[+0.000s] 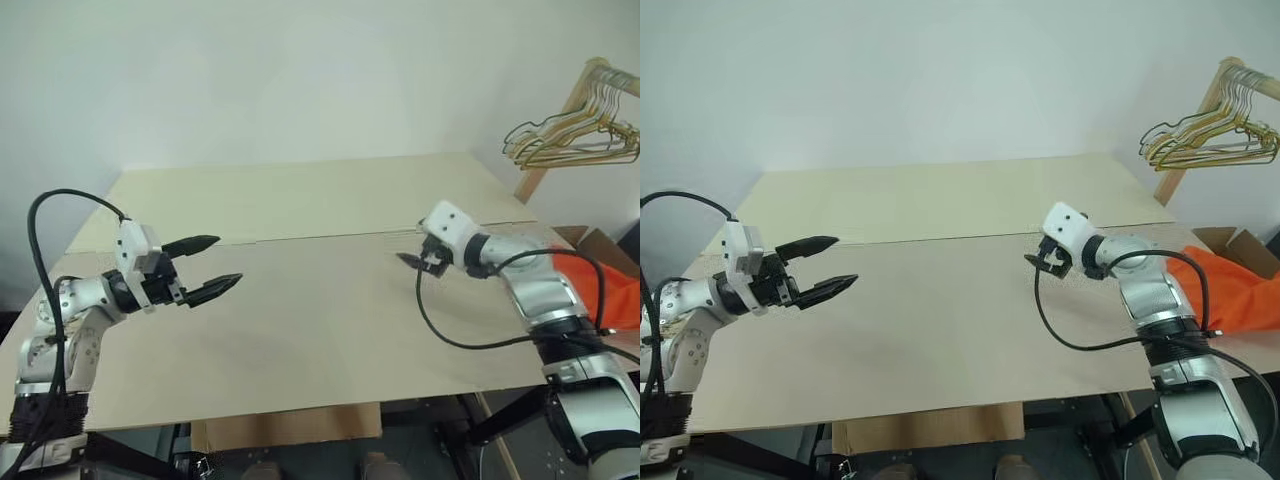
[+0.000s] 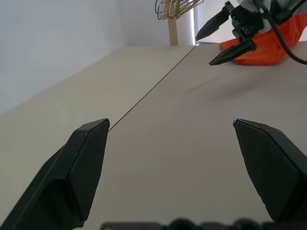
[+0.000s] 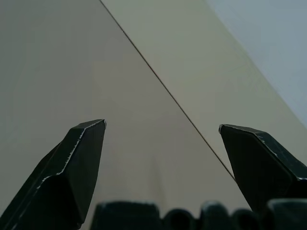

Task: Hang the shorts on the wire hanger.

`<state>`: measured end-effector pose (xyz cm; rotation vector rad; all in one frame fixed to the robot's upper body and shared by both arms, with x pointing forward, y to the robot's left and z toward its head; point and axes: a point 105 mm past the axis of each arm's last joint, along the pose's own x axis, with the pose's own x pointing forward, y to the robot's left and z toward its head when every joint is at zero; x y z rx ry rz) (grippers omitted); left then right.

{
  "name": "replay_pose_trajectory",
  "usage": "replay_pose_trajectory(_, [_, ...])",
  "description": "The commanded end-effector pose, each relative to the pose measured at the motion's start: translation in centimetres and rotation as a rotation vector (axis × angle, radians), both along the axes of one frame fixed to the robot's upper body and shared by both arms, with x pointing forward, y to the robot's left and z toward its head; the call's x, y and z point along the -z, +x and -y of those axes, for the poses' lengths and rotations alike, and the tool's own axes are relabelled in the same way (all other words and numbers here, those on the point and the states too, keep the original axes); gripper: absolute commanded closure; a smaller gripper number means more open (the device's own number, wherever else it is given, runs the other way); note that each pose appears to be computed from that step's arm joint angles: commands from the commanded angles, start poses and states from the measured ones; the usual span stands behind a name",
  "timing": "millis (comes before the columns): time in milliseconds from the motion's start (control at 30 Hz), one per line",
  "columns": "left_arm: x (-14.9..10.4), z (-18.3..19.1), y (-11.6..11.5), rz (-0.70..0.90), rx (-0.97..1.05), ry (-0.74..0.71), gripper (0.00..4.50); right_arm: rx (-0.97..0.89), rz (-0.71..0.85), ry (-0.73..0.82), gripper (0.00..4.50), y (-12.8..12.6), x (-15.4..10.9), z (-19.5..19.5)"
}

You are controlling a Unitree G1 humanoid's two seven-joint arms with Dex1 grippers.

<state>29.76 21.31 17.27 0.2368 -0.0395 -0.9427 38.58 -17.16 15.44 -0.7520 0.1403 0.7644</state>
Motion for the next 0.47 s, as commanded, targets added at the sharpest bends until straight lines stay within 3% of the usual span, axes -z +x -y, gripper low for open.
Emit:
replay_pose_trajectory(33, [-0.3,-0.1,-0.3,0.017,-0.001,0.044,0.00,-0.053,-0.007,-0.029,0.07,-1.0,-0.2,-0.4])
replay_pose_trajectory(467, [-0.3,0.3,-0.4,0.026,0.014,0.040,0.00,-0.058,-0.043,-0.055,0.07,-1.3,1.1,-0.3])
